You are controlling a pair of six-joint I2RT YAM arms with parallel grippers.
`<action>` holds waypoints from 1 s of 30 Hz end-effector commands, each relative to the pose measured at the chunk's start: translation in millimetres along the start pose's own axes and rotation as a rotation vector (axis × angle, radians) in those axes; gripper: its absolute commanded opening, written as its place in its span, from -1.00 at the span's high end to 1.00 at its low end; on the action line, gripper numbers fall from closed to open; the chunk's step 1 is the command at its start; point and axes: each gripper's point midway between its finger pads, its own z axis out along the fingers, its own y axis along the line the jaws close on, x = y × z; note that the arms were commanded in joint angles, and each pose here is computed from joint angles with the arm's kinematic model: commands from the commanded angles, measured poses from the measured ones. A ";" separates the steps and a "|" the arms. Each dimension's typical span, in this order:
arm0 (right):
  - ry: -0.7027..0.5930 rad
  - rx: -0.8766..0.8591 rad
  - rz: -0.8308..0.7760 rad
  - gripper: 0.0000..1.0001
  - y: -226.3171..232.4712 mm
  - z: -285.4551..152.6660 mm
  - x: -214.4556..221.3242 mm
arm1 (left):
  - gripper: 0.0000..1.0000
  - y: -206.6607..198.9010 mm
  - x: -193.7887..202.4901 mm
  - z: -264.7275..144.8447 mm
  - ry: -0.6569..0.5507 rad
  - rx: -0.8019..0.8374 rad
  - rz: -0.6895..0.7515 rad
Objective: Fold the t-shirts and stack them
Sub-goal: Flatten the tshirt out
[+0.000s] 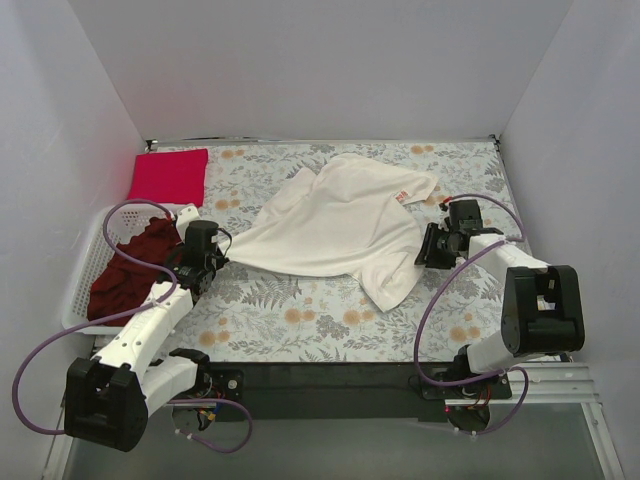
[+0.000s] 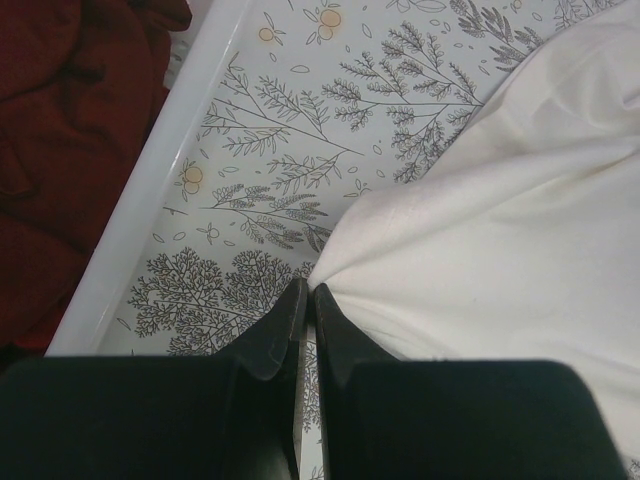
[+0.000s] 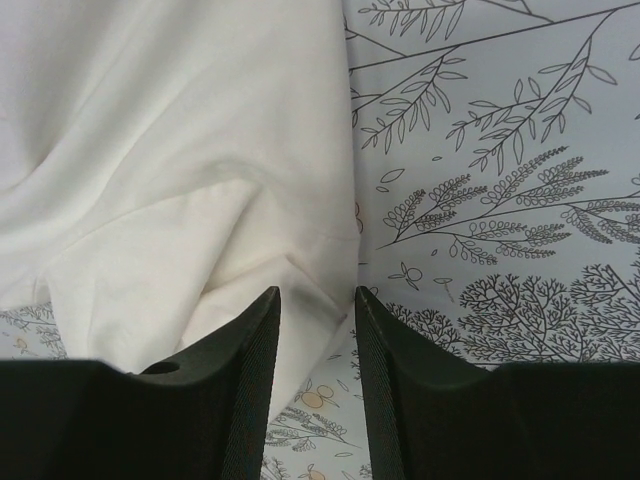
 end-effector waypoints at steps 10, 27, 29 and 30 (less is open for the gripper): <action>-0.010 -0.037 -0.011 0.97 5.8 -19.0 12.4 | 1.00 -3.4 -19.5 -5.9 -0.057 0.014 -0.023; 0.180 -0.143 0.110 0.49 18.6 -98.8 134.5 | 1.00 1.1 -22.0 -6.3 -0.066 -0.009 -0.017; 0.178 -0.184 0.117 0.49 24.6 -101.8 138.9 | 1.00 0.5 -22.3 -6.9 -0.067 -0.005 -0.018; 0.187 -0.199 0.124 0.49 26.4 -102.0 143.5 | 1.00 0.3 -21.9 -6.7 -0.065 -0.004 -0.019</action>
